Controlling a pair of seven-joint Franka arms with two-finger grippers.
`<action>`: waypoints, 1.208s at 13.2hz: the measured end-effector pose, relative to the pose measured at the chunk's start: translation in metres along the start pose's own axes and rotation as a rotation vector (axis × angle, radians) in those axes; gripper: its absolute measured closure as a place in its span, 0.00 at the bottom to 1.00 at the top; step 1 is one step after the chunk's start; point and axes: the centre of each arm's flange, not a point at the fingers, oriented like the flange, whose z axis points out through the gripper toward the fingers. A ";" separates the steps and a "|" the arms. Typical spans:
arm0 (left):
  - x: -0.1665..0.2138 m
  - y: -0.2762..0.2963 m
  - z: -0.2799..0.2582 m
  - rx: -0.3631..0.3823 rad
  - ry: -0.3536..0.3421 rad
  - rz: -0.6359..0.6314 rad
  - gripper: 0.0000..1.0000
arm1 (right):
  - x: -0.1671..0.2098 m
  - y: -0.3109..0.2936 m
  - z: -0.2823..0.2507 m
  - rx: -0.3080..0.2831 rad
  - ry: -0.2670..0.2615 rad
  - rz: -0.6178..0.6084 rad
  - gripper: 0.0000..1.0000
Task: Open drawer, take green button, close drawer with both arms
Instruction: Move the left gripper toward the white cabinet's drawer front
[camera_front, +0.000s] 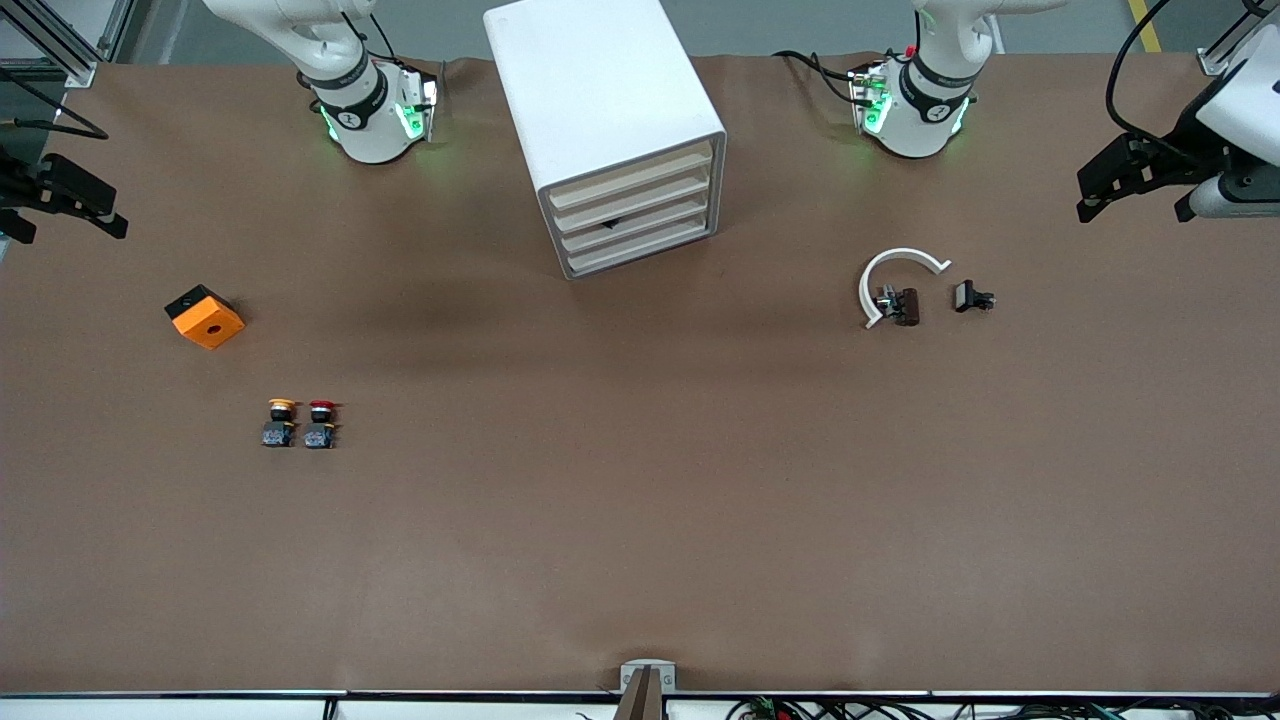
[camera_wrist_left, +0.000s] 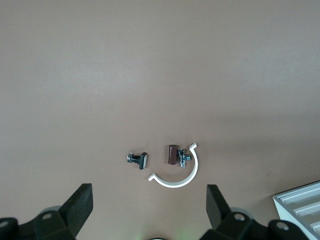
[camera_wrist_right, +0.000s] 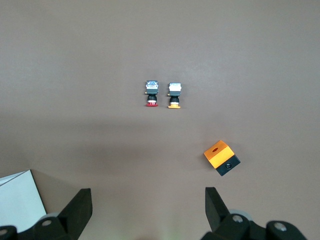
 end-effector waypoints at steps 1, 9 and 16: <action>0.000 0.000 0.000 0.000 0.000 -0.001 0.00 | 0.000 0.000 0.000 0.000 0.000 0.000 0.00; 0.051 0.004 0.061 -0.014 -0.102 0.011 0.00 | 0.000 0.000 -0.001 -0.001 0.009 0.000 0.00; 0.088 0.131 0.242 0.036 -0.307 -0.117 0.00 | 0.001 0.000 -0.002 -0.001 0.015 0.060 0.00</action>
